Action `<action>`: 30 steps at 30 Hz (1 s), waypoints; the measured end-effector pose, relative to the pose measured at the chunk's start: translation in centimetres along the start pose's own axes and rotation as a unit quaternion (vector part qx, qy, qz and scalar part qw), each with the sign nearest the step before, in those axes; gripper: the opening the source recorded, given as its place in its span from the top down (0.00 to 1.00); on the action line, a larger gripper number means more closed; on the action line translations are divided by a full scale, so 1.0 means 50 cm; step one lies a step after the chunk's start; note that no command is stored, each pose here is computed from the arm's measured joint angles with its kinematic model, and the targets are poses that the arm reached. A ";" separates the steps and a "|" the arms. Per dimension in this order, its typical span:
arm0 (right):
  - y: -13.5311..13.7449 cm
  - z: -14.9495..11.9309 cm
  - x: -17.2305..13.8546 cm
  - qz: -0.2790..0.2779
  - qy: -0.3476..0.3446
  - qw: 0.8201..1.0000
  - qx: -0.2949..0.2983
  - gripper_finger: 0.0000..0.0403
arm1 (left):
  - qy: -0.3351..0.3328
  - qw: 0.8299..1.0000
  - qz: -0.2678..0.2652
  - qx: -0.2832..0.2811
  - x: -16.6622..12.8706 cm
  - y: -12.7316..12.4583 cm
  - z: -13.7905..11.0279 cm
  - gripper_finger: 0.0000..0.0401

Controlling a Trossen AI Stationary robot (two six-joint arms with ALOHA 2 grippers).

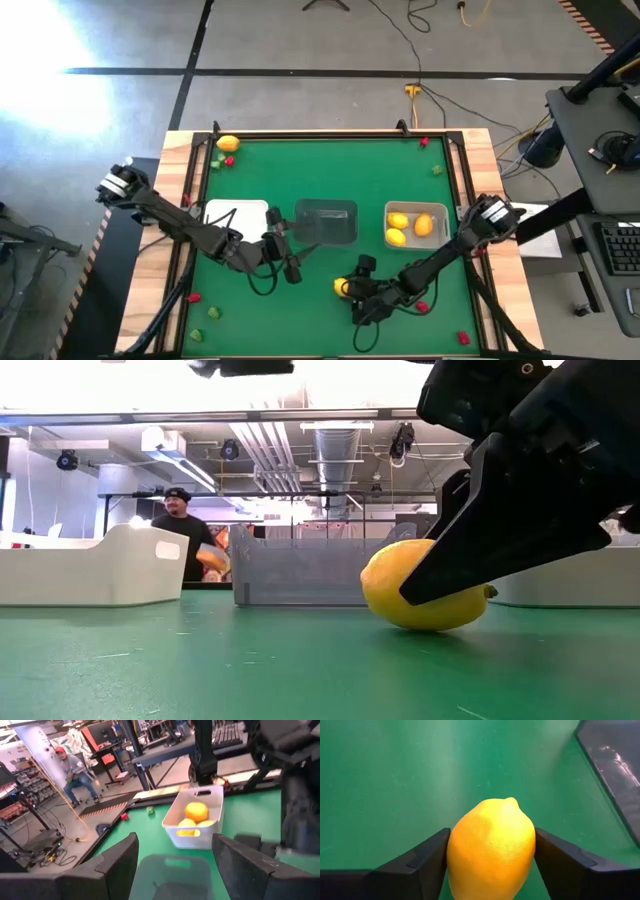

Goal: Sort produce into baskets
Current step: Put the yellow lemon into the gray bin

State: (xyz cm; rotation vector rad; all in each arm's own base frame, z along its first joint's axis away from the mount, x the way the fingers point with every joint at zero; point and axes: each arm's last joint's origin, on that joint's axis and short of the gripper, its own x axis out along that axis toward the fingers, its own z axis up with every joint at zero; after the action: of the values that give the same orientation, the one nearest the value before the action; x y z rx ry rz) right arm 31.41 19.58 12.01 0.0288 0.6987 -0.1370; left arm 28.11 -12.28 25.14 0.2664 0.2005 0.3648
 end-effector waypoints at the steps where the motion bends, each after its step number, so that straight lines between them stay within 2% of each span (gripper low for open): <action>1: -0.002 0.005 -0.006 -0.001 0.001 1.000 -0.001 0.40 | 0.000 1.000 0.000 -0.006 -0.005 0.005 -0.006 0.41; 5: -0.011 0.053 -0.057 -0.010 0.016 1.000 -0.001 0.44 | -0.014 0.999 0.000 -0.049 -0.033 0.034 -0.029 0.41; 9: -0.034 0.110 -0.134 -0.035 0.047 0.998 0.004 0.42 | -0.026 0.997 -0.004 -0.072 -0.060 0.058 -0.049 0.41; 12: -0.061 0.150 -0.210 -0.083 0.055 0.995 0.012 0.42 | -0.037 0.996 -0.014 -0.082 -0.079 0.068 -0.054 0.41; 14: -0.090 0.157 -0.255 -0.126 0.070 0.989 0.023 0.42 | -0.051 0.994 -0.029 -0.089 -0.088 0.070 -0.051 0.41; 20: -0.175 0.110 -0.326 -0.262 0.084 0.955 0.115 0.43 | -0.064 0.992 -0.072 -0.083 -0.101 0.067 -0.046 0.41; 25: -0.209 0.026 -0.308 -0.287 0.117 0.935 0.171 0.42 | -0.065 0.992 -0.074 -0.082 -0.099 0.063 -0.043 0.41; 30: -0.239 -0.052 -0.292 -0.314 0.163 0.903 0.242 0.42 | -0.063 0.992 -0.075 -0.081 -0.098 0.063 -0.045 0.41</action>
State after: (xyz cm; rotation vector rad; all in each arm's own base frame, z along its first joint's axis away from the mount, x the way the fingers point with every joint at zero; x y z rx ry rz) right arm 17.07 9.60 19.60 0.3114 0.9779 -0.9460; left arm 22.06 -10.81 24.63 0.1123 0.0648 0.2123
